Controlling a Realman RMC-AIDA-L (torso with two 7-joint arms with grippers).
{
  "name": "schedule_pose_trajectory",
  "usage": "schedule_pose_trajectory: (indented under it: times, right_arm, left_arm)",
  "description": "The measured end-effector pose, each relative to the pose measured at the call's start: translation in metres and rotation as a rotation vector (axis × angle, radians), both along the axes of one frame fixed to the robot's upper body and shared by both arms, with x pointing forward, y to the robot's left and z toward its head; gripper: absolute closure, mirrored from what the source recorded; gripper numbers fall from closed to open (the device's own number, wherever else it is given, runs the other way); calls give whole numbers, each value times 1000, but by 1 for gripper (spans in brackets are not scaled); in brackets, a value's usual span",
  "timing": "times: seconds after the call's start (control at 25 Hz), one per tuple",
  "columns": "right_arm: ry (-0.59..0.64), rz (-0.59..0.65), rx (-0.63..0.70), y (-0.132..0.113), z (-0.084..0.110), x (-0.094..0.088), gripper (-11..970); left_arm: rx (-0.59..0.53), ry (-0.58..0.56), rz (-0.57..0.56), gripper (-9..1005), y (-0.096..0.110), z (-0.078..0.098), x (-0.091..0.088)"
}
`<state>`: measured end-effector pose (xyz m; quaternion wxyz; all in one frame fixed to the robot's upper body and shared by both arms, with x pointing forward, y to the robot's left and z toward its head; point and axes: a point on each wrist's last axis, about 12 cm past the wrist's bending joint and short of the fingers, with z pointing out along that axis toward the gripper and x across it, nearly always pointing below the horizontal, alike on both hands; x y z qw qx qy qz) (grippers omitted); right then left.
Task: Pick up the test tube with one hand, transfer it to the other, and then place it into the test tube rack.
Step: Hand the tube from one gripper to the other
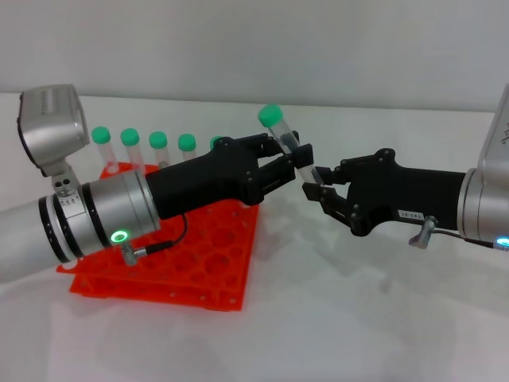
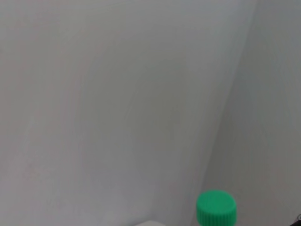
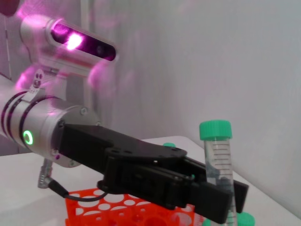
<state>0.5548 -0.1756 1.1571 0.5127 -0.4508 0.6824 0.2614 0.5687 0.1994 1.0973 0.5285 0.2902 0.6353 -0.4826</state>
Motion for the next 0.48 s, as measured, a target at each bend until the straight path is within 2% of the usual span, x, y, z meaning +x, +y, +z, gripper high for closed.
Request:
schedule_pose_trajectory:
  times: [0.16,0.48]
  right_arm:
    - [-3,-8,-1,-1,-1,0,754]
    - [-6,-14,-5,-3,-6,1,753]
  left_arm:
    - [-7,4,7,648,2,-1,-1]
    - [-51,-4,29,674,8,-1,-6]
